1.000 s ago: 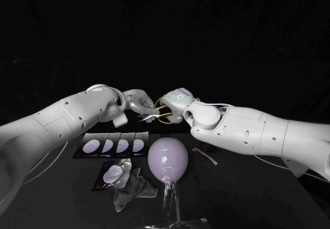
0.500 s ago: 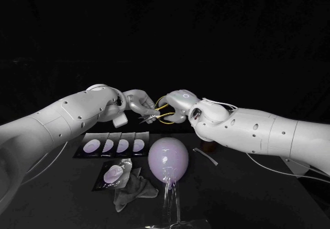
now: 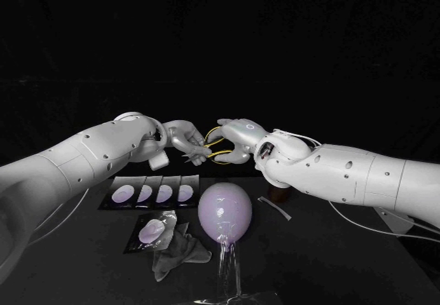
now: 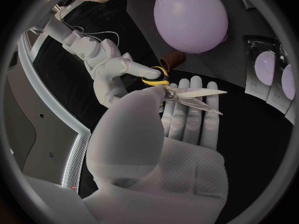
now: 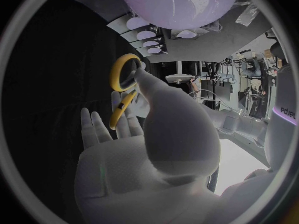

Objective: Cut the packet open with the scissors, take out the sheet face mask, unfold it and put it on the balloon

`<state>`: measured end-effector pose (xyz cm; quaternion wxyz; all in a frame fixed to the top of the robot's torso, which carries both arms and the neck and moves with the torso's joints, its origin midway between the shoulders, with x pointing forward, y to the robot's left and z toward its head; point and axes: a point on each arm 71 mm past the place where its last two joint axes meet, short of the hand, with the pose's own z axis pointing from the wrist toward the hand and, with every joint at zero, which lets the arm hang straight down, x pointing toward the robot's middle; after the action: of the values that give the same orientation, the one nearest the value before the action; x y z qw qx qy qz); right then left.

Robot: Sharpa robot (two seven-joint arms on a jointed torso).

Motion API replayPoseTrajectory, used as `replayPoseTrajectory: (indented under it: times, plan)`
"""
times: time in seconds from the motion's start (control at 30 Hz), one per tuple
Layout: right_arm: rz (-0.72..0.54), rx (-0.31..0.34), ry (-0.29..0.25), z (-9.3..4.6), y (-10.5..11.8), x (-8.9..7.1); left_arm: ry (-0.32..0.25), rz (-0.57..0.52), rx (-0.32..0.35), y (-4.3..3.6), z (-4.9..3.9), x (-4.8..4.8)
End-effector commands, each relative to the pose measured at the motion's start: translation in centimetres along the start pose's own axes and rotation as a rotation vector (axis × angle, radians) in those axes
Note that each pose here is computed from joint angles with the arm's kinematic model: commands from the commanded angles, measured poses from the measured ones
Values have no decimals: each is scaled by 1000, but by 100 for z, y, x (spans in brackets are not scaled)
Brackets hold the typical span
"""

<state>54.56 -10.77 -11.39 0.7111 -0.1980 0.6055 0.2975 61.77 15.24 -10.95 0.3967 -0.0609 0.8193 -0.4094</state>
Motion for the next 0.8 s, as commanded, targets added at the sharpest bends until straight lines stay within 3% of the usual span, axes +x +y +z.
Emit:
replayPoseTrajectory:
  times: [0.03, 0.17, 0.33, 0.6, 0.7, 0.8]
  plan:
    - [-95, -114, 2, 50, 181, -50, -10, 26, -85, 109, -5, 7]
    - [-198, -123, 37, 61, 217, -19, -1, 25, -95, 115, -6, 15]
    - [-233, -122, 39, 55, 236, -18, 2, 24, -106, 127, -12, 14]
    - [-64, -125, -56, 8, 187, -111, 2, 13, -121, 159, -30, -2]
    - [-44, -106, -33, 9, 153, -102, 8, 4, -125, 167, -33, 0]
    - [-73, -87, 26, 26, 145, -59, 19, -3, -129, 172, -34, 9]
